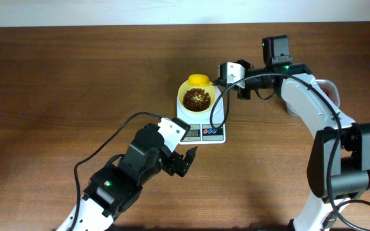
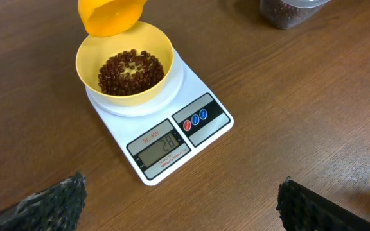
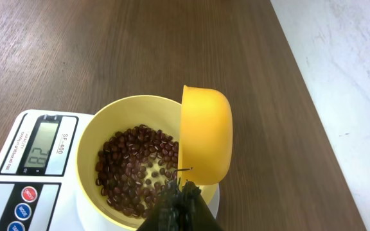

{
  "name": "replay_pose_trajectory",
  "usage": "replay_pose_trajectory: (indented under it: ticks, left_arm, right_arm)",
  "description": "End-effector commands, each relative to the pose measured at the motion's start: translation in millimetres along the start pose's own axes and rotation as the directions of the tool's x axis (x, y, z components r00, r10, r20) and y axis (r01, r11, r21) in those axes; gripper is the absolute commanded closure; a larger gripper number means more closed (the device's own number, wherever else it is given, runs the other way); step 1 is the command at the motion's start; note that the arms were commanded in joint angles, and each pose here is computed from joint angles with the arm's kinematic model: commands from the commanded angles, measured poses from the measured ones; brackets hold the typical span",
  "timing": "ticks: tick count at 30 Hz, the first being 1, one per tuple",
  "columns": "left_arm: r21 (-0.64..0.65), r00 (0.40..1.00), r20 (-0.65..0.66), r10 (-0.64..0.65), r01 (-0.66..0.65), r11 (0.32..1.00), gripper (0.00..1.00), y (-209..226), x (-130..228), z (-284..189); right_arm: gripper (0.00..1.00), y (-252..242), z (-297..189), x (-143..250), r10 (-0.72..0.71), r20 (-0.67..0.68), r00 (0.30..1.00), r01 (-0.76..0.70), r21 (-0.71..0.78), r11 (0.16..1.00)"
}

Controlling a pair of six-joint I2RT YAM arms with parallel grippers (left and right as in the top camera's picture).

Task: Scoop item into bowl and weigh 50g on scale
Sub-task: 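Tip the scoop over the yellow bowl to pour beans, then move the scoop back to the bean tub and scoop more beans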

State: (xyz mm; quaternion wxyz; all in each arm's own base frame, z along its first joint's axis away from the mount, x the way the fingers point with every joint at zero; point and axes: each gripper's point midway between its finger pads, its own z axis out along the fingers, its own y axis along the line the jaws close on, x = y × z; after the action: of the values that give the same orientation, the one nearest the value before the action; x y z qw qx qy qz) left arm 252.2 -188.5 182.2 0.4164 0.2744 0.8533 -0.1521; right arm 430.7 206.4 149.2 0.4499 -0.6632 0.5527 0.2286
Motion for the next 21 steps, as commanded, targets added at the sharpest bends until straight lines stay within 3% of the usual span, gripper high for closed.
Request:
replay_pose_trajectory:
  ticks: [1,6,9,11,13,16,18,21]
  left_arm:
    - [0.008,1.000,-0.004,0.016,-0.016,1.000,0.01,-0.8,1.5,0.3]
    - [0.008,1.000,-0.004,0.016,-0.016,1.000,0.01,-0.8,1.5,0.3]
    - [0.008,1.000,-0.004,0.016,-0.016,1.000,0.01,-0.8,1.5,0.3]
    - [0.008,1.000,-0.003,0.017,-0.016,1.000,0.01,-0.8,1.4,0.3]
    - [0.008,1.000,-0.004,0.017,-0.017,1.000,0.01,-0.8,1.5,0.3]
    - [0.008,1.000,-0.004,0.016,-0.016,1.000,0.01,-0.8,1.5,0.3]
    - [0.008,1.000,-0.003,0.017,-0.016,1.000,0.01,-0.8,1.4,0.3]
    - [0.008,1.000,-0.003,0.017,-0.017,1.000,0.01,-0.8,1.4,0.3]
  right_arm:
    - [0.96,2.8,2.7,-2.2,-0.022,0.012,1.000,0.022,-0.014,1.000]
    - [0.96,3.9,1.9,-5.8,0.014,0.026,1.000,-0.014,-0.019,1.000]
    - [0.96,3.3,-4.5,-22.2,0.304,0.067,0.950,-0.302,-0.041,0.952]
    - [0.96,2.1,-8.1,-28.1,0.483,0.063,0.873,-0.481,-0.048,0.876]
    - [0.96,1.5,-15.5,-44.4,0.685,0.080,0.724,-0.680,-0.086,0.729]
    - [0.96,-1.3,-32.3,-70.6,0.870,0.092,0.485,-0.858,-0.141,0.493]
    - [0.96,-12.5,-52.0,-70.5,0.940,0.113,0.321,-0.933,-0.131,0.334]
    - [0.96,-35.4,-95.9,-42.5,0.972,0.195,0.133,-0.984,-0.088,0.152]
